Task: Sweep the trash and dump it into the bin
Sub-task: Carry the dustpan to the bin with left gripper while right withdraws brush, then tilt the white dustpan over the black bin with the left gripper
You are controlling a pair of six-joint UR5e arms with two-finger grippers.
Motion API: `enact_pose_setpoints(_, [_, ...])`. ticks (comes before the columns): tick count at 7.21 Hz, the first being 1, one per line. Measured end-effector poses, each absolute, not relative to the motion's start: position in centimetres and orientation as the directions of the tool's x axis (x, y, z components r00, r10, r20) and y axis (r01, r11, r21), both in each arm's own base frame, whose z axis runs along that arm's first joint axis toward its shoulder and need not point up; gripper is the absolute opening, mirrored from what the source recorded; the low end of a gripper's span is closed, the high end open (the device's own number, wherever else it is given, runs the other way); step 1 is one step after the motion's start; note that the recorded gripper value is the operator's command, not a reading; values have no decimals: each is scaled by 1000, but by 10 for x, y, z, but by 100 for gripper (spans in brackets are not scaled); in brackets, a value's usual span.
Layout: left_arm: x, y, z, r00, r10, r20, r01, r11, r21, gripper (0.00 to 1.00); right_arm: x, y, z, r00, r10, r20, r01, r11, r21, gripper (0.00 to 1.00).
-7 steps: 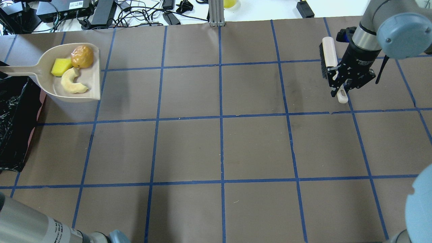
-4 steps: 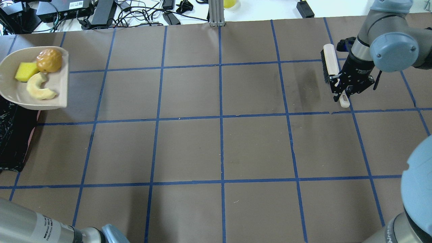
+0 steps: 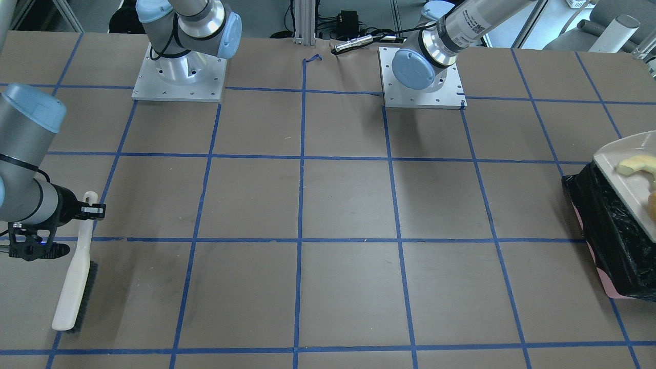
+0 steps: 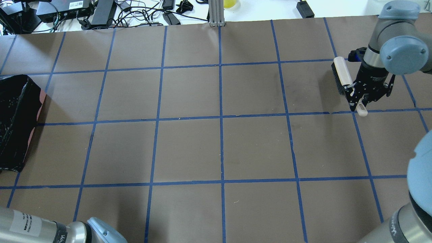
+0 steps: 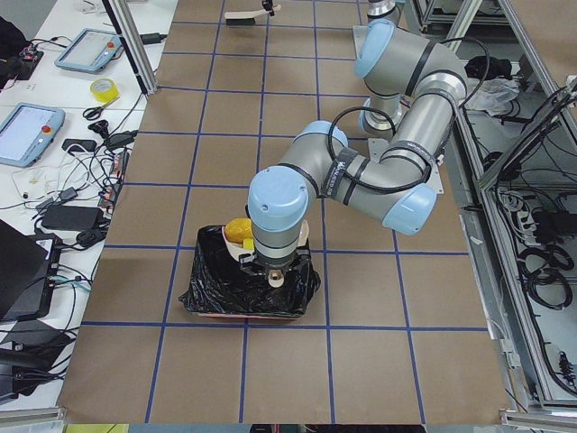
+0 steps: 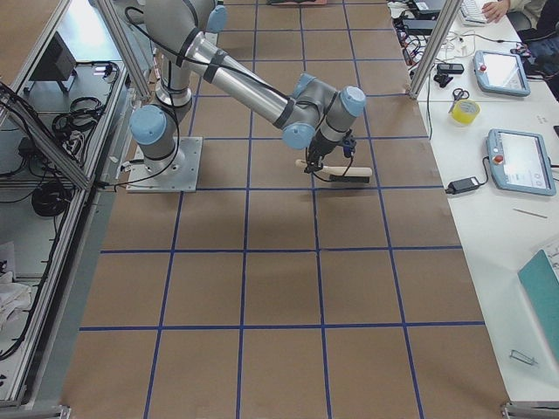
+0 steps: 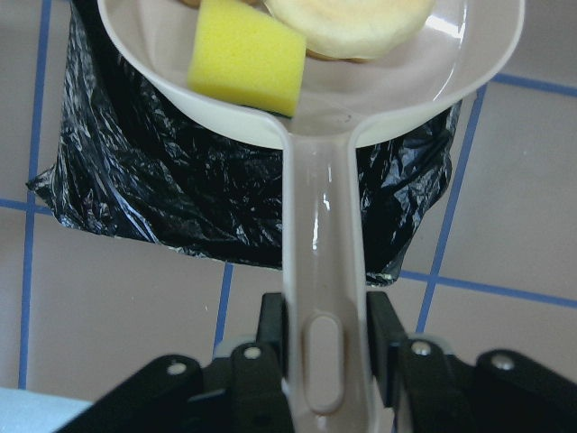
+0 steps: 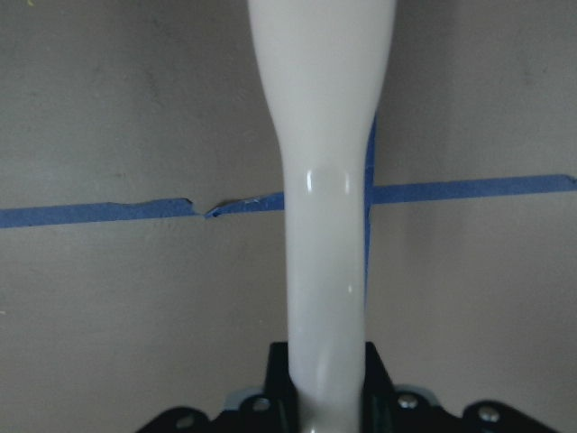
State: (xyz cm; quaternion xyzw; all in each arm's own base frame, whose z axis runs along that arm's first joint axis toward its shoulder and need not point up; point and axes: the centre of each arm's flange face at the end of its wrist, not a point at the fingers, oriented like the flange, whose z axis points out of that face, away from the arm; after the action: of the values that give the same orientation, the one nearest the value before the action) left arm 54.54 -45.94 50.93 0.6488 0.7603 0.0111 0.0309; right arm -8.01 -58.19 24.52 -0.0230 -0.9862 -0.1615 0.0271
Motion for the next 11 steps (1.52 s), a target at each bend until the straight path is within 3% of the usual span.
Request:
enact_pose_setpoints(5, [561, -455, 527, -114, 993, 37, 936, 95, 338, 0, -82, -584, 243, -1000, 4, 29, 13, 950, 311, 0])
enact_pose_setpoints(11, [525, -464, 553, -93, 992, 79, 902, 51, 428, 0, -82, -585, 240, -1000, -26, 16, -20, 950, 312, 0])
